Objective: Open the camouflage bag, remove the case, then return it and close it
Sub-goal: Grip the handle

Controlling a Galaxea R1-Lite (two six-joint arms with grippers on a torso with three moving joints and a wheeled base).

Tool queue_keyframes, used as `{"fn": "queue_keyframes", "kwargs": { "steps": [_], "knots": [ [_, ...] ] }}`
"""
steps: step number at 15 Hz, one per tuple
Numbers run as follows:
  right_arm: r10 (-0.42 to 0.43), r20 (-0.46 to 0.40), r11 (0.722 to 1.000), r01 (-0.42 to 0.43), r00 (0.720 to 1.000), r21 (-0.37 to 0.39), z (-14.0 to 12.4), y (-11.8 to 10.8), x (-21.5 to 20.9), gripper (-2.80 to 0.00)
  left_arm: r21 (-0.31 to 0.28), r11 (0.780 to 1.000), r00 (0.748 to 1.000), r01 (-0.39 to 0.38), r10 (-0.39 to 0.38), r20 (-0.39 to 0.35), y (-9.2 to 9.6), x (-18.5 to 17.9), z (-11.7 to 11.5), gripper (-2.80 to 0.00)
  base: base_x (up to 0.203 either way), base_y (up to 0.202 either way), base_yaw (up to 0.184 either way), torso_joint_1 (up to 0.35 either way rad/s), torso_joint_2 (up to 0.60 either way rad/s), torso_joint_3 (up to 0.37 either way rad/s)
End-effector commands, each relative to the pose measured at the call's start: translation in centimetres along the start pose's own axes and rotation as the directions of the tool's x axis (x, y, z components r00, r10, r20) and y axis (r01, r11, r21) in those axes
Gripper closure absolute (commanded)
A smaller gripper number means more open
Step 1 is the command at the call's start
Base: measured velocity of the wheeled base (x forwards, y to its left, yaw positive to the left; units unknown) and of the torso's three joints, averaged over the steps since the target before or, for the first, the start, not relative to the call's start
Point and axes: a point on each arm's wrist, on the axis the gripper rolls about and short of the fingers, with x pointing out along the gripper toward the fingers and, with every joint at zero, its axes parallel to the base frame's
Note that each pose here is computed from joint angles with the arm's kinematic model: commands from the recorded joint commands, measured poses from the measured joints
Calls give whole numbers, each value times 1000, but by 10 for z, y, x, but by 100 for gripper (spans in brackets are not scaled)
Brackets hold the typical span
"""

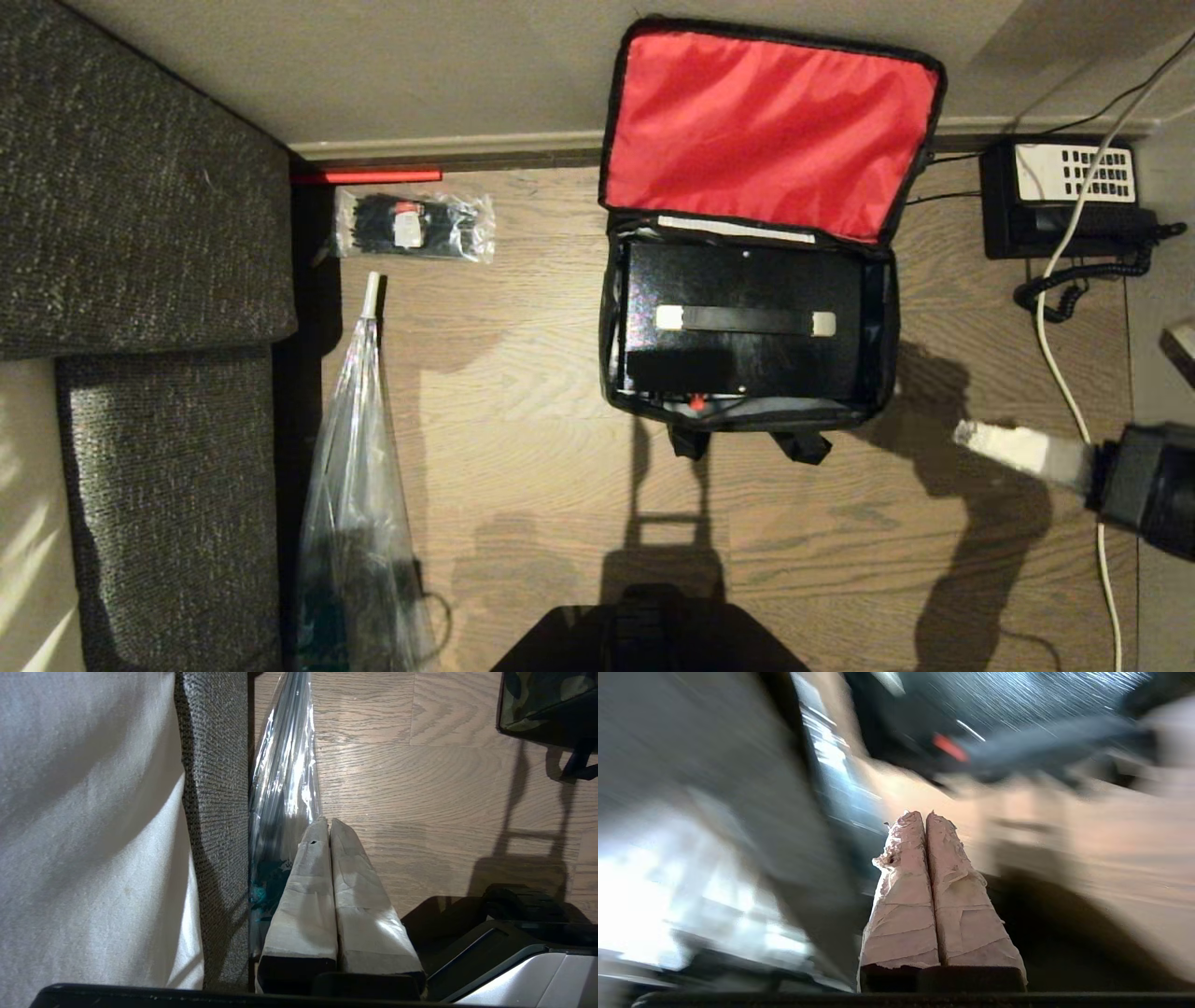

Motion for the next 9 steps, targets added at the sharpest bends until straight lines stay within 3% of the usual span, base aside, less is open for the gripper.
{"fn": "queue_keyframes", "kwargs": {
  "steps": [1,5,7,9],
  "knots": [
    [-51,43,975,59,998,-216,-33,7,-35,0,0,1000,1000,0,0,2,0,0,0,0,0,0,0,0,0,0],
    [-120,98,914,149,988,-378,-94,11,-85,0,0,1000,1000,-1,1,2,0,0,0,0,0,0,0,0,0,0],
    [-193,112,879,222,975,-421,-117,6,-98,0,0,1000,1000,-1,1,2,0,0,0,0,0,0,0,0,0,0],
    [-222,125,863,254,967,-437,-131,6,-110,0,0,1000,1000,0,0,2,0,0,0,0,0,0,0,0,0,0]
  ]
}}
